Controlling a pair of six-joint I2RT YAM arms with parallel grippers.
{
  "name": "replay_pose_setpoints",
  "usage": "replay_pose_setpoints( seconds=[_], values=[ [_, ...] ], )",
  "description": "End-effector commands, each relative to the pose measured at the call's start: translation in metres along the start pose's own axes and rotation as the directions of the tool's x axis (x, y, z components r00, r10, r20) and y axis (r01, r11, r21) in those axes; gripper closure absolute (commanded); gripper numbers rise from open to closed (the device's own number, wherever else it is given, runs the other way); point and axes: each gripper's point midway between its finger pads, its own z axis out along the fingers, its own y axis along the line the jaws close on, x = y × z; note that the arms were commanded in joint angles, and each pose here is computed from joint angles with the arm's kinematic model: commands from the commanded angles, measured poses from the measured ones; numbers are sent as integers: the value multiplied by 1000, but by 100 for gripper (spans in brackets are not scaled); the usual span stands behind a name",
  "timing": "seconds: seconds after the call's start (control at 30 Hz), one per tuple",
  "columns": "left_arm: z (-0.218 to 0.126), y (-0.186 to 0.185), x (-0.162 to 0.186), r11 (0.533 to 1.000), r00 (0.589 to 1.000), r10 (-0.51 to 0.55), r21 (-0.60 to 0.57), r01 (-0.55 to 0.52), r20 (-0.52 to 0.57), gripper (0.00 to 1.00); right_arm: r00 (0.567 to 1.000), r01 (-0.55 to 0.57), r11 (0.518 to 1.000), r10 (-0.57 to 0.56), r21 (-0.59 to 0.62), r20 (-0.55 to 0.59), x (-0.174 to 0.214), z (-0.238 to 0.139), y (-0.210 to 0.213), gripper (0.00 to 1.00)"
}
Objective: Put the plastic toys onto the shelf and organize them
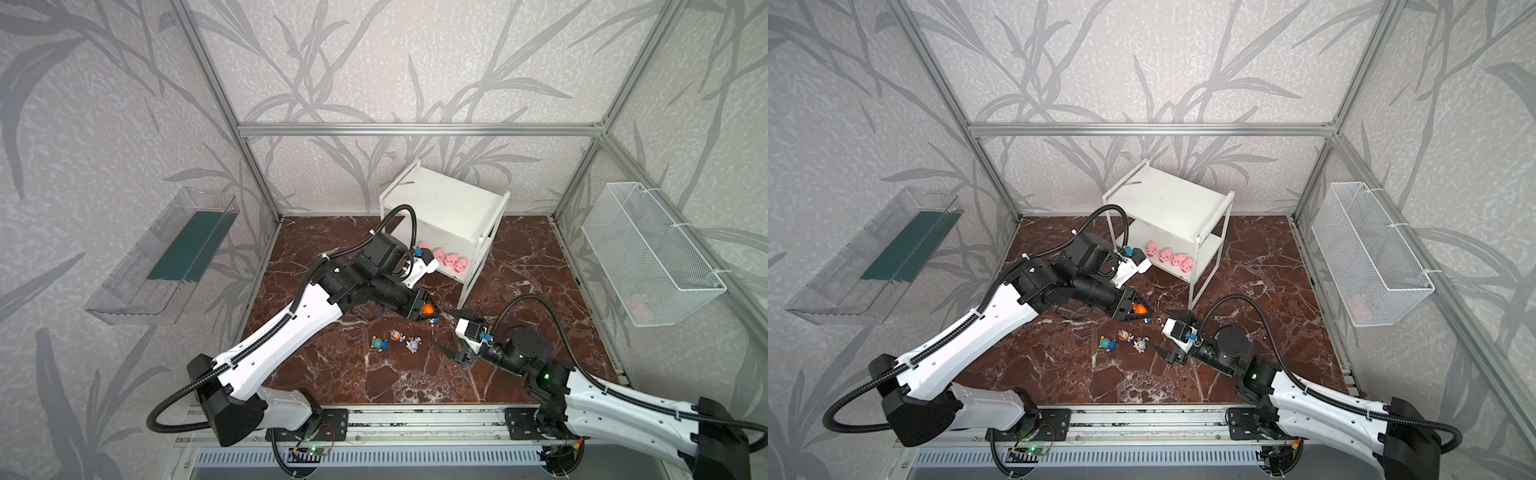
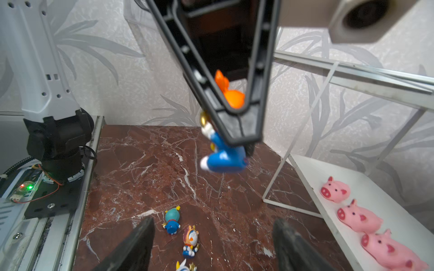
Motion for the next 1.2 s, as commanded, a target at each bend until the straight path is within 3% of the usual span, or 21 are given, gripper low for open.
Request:
replay_pose_setpoints(
  seconds=[0.0,0.77,0.93,1.1,1.17],
  values=[
    [2,-6,-5,999,999,-24,43,23,41,76,993,38,997,-46,70,105,-37,6,-8,25],
    [10,6,5,998,998,-55,30,54,19,76,996,-3,992,-8,124,88,-35,13,-17,71],
    [12,5,5,998,998,-55,41,54,21,76,997,-6,991,-4,137,72,-32,13,-20,77],
    [10,1,-6,997,995,-37,67,31,89,58,996,-54,990,44,130,73,-30,14,-19,81],
    [9,1,-11,997,992,-28,70,20,123,55,993,-87,987,76,132,86,-31,13,-19,82]
  ],
)
